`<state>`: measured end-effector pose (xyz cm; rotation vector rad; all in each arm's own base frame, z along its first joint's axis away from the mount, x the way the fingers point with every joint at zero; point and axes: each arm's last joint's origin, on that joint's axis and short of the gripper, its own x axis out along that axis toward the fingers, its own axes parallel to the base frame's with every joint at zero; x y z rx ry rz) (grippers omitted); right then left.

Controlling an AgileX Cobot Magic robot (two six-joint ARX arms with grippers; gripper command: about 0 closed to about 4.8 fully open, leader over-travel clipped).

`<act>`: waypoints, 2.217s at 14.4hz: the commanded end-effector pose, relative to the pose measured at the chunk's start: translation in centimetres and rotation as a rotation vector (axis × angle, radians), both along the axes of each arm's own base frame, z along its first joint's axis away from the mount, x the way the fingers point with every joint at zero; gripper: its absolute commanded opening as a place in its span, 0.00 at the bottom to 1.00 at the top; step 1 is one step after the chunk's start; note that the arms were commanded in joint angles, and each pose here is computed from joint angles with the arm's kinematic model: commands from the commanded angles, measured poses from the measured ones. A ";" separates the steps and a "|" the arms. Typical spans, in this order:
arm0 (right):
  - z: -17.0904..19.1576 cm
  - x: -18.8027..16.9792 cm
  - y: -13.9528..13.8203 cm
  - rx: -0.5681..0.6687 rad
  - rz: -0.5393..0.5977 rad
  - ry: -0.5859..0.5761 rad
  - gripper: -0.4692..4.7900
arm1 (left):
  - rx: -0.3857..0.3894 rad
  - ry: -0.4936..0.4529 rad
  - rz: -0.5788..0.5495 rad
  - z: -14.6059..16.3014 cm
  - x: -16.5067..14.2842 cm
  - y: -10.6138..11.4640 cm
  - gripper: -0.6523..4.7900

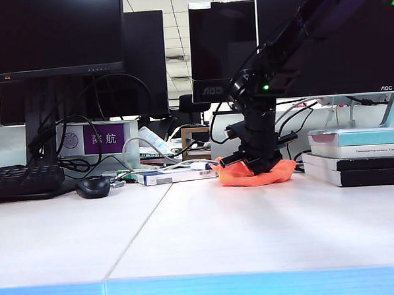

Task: Wipe the table from back to front using the rag.

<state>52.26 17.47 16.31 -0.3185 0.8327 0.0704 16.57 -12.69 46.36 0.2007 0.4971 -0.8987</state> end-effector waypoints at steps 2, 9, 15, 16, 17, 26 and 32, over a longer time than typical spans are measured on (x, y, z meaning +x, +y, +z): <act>-2.3 0.2 0.1 -0.007 0.012 0.063 0.08 | -0.007 -0.005 -0.006 0.1 -0.1 0.0 0.11; -3.2 1.1 0.3 0.003 0.015 0.022 0.08 | -0.007 -0.003 -0.007 0.1 -0.1 0.0 0.11; -3.6 1.9 0.5 0.014 0.012 -0.017 0.08 | -0.012 0.005 -0.021 0.1 -0.1 0.0 0.11; -3.6 2.1 0.6 0.018 0.012 -0.029 0.08 | -0.011 0.006 -0.021 0.1 -0.1 0.0 0.11; -3.5 2.3 0.6 0.021 0.010 -0.041 0.08 | -0.011 0.007 -0.021 0.1 -0.1 0.0 0.11; -3.8 2.6 0.5 0.028 0.007 -0.060 0.08 | -0.005 0.014 -0.021 0.0 -0.1 0.0 0.11; -3.7 2.5 0.6 0.049 0.021 -0.046 0.09 | -0.002 0.014 -0.018 0.0 -0.1 0.0 0.11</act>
